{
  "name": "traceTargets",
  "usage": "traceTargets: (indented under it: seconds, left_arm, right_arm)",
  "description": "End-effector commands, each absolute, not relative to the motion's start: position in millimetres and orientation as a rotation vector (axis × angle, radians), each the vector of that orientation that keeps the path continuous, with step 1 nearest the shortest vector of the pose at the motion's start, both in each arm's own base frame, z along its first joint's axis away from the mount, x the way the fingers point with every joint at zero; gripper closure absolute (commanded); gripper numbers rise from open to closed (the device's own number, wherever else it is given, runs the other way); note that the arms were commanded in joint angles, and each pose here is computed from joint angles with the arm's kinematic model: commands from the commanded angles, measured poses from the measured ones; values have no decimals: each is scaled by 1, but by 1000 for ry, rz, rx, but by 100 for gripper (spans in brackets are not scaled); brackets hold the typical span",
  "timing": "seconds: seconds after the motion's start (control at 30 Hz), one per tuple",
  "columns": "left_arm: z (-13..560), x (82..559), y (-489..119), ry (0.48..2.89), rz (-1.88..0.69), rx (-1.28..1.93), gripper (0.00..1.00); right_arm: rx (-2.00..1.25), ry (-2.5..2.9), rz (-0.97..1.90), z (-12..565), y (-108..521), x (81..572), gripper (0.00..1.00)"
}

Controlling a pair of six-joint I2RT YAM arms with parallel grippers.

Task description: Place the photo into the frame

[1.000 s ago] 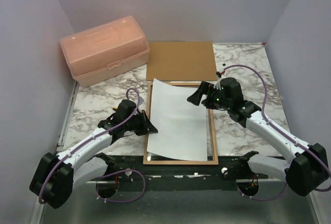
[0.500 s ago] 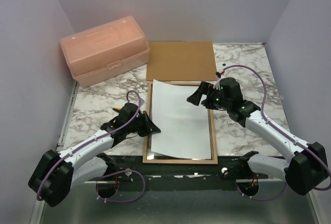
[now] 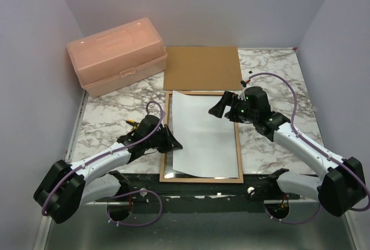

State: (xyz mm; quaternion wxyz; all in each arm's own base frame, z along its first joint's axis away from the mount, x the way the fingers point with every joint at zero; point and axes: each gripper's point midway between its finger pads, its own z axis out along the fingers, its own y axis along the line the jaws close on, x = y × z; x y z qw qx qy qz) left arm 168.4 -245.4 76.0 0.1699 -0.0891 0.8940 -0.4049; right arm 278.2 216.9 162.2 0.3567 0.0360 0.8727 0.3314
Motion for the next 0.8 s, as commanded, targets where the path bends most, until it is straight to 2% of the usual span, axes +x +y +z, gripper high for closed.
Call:
traceTargets:
  seconds: [0.0, 0.17, 0.3, 0.4, 0.77]
  left_arm:
    - [85, 179, -248, 2506, -1106, -219, 85]
    - [83, 182, -236, 2536, -940, -166, 42]
    - [83, 184, -226, 2554, -799, -130, 21]
    - [82, 187, -217, 2568, -688, -107, 16]
    - [76, 199, -179, 2604, -288, -48, 10]
  right_arm:
    - [92, 2281, 869, 154, 219, 274, 1]
    - [86, 2282, 878, 153, 220, 274, 1]
    - [85, 2289, 877, 150, 221, 274, 1]
    - [85, 2290, 875, 150, 221, 274, 1]
    - [101, 2339, 779, 138, 214, 283, 1]
